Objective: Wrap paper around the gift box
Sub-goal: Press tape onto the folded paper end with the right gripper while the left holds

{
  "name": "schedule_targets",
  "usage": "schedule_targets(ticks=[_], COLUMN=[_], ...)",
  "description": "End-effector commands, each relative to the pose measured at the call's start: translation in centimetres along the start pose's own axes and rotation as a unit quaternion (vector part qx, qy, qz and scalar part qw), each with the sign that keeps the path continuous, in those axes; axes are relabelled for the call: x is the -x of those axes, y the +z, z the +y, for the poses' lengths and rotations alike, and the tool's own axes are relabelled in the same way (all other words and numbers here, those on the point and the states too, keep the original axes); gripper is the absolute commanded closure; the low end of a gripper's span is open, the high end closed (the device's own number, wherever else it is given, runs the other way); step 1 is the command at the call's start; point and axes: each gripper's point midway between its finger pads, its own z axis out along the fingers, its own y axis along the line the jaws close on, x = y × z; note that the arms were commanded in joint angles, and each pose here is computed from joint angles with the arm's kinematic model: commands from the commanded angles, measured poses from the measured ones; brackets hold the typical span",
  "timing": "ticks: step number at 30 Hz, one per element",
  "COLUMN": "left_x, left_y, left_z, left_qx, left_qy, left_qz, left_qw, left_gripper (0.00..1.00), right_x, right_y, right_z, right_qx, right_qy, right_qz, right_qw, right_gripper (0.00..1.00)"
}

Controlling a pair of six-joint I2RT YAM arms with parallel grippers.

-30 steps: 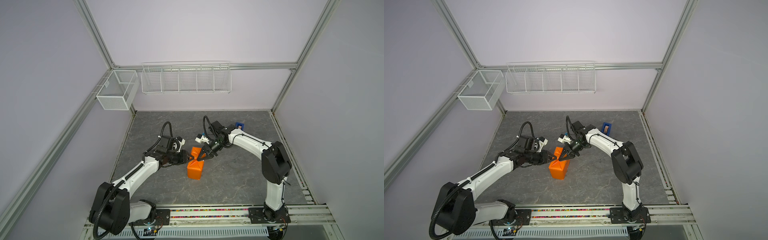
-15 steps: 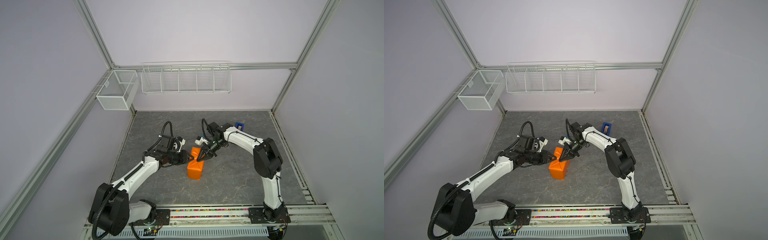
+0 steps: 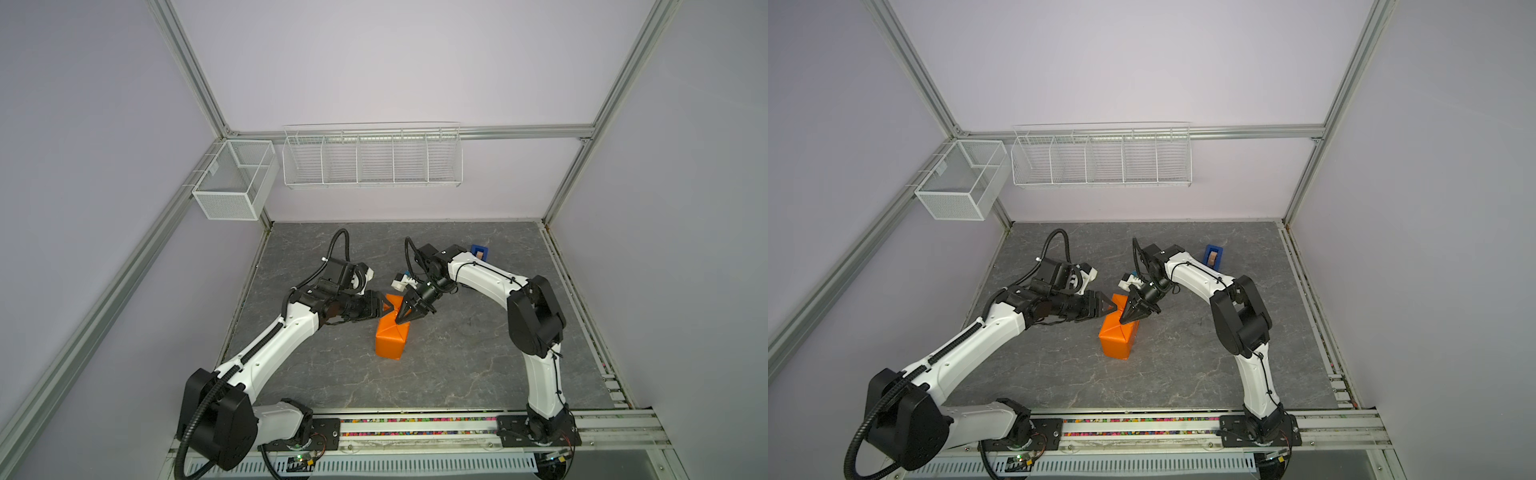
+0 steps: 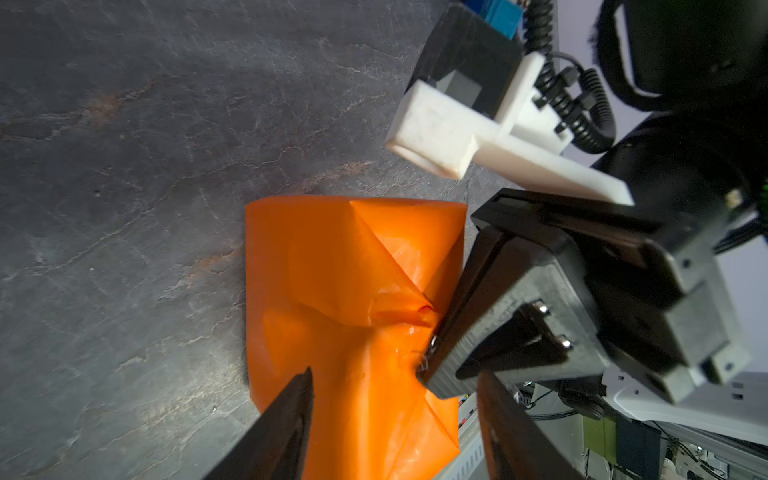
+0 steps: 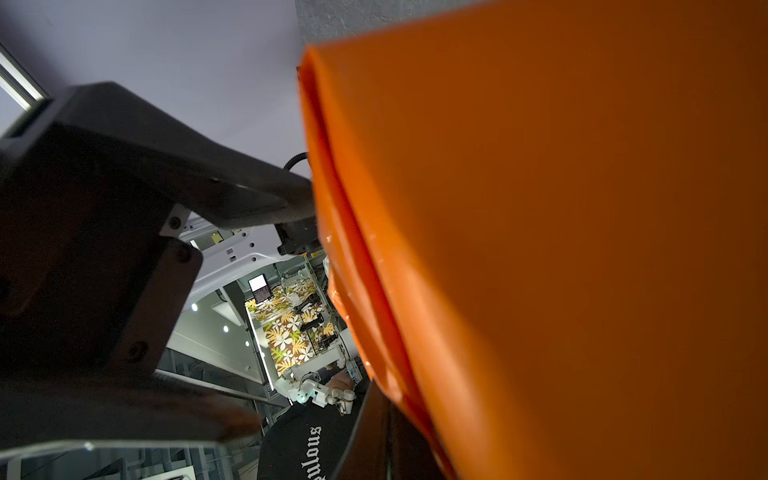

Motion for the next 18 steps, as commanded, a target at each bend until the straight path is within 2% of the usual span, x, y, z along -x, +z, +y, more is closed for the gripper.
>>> schedule_targets(ticks=[1, 13, 14, 18], left_x=[-0.5, -1.8, -2.0, -3.0], left_y=[1.1, 2.8, 2.9, 3.0], left_z=[1.0, 4.8, 5.2, 6.6], left_qx=[0.027, 0.104, 0.115, 0.142], left_qy=[-0.005, -0.026, -0.029, -0.034], left_qz=[0.02, 0.045, 0.048, 0.063], left_qw=[0.999, 0.993, 0.992, 0.987], left_gripper=[0.38, 0.41, 0.41, 0.42], right_x=[-0.1, -0.5, -0.5, -0.5], right_y=[0.6, 0.8, 0.7, -1.0], right_z=[-3.1, -2.2, -2.0, -1.2], right_qx=[-0.056, -0.064, -0.064, -0.093], right_qy=[0.037, 0.027, 0.024, 0.019], right_qz=[0.01, 0.007, 0.004, -0.027], right_qw=[0.998, 0.998, 0.998, 0.995], right_gripper=[0.93, 0.93, 0.91, 0.7])
